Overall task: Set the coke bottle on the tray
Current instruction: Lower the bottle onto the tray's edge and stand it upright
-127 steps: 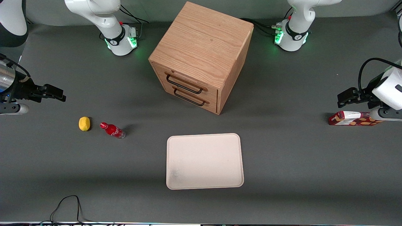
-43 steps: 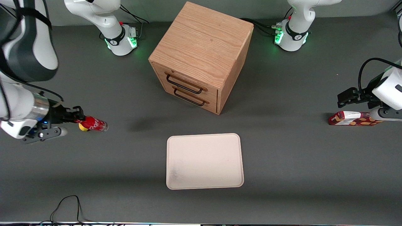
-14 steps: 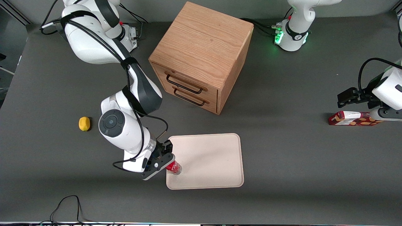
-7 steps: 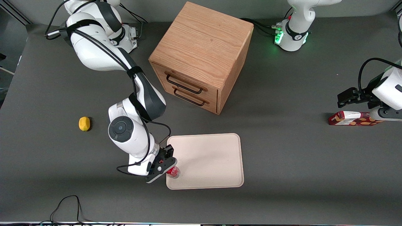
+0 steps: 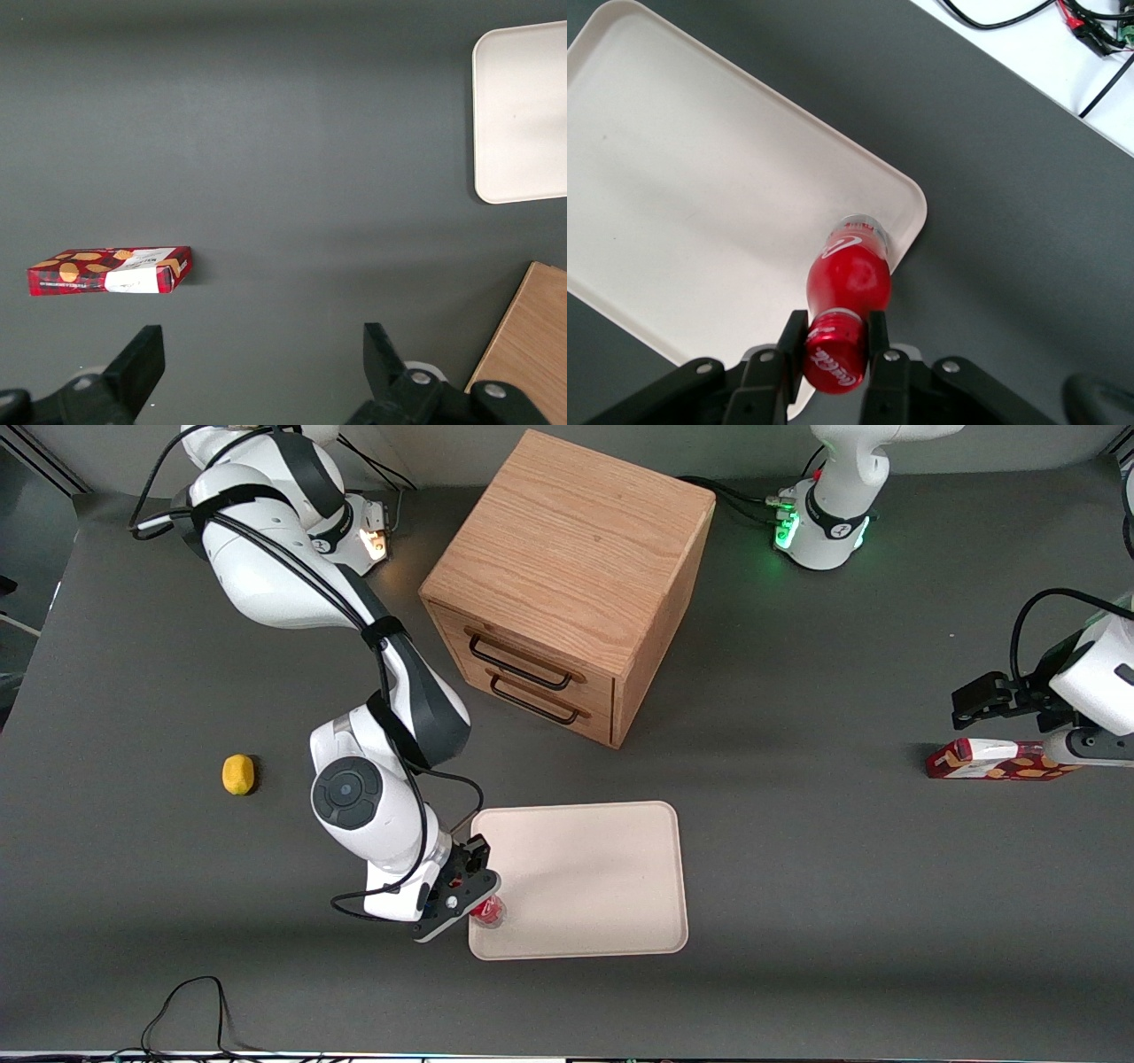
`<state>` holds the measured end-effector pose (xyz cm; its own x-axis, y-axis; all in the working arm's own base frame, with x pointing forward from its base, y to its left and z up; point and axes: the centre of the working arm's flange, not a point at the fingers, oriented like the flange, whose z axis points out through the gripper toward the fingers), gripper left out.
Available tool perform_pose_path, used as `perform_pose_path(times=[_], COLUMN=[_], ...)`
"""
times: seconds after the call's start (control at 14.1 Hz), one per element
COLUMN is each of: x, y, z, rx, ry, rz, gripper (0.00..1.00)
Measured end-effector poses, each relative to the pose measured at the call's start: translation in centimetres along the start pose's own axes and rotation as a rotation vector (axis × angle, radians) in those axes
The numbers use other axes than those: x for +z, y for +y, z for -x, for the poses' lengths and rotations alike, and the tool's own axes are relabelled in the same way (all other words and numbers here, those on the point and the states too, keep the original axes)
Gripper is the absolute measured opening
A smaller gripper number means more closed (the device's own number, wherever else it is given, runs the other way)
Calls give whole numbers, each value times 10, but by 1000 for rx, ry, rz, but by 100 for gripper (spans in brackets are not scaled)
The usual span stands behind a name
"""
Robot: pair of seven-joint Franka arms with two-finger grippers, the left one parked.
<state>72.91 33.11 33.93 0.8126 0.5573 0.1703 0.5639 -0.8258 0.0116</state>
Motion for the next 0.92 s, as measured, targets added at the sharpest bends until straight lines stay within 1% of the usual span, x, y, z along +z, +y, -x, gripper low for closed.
perform_pose_path(times=[0.43,0.5,0.64,0.71,0.92], x=[6,5,3,0,-7], y=[-2,-5,-13,-15,-14], z=[-1,-2,-4,-6,-8], rx=[-3,-7,-16,-19,-18], ry=[6,9,18,24,36], rz=[-1,-1,-1,-1,2], gripper=[32,38,55,66,93])
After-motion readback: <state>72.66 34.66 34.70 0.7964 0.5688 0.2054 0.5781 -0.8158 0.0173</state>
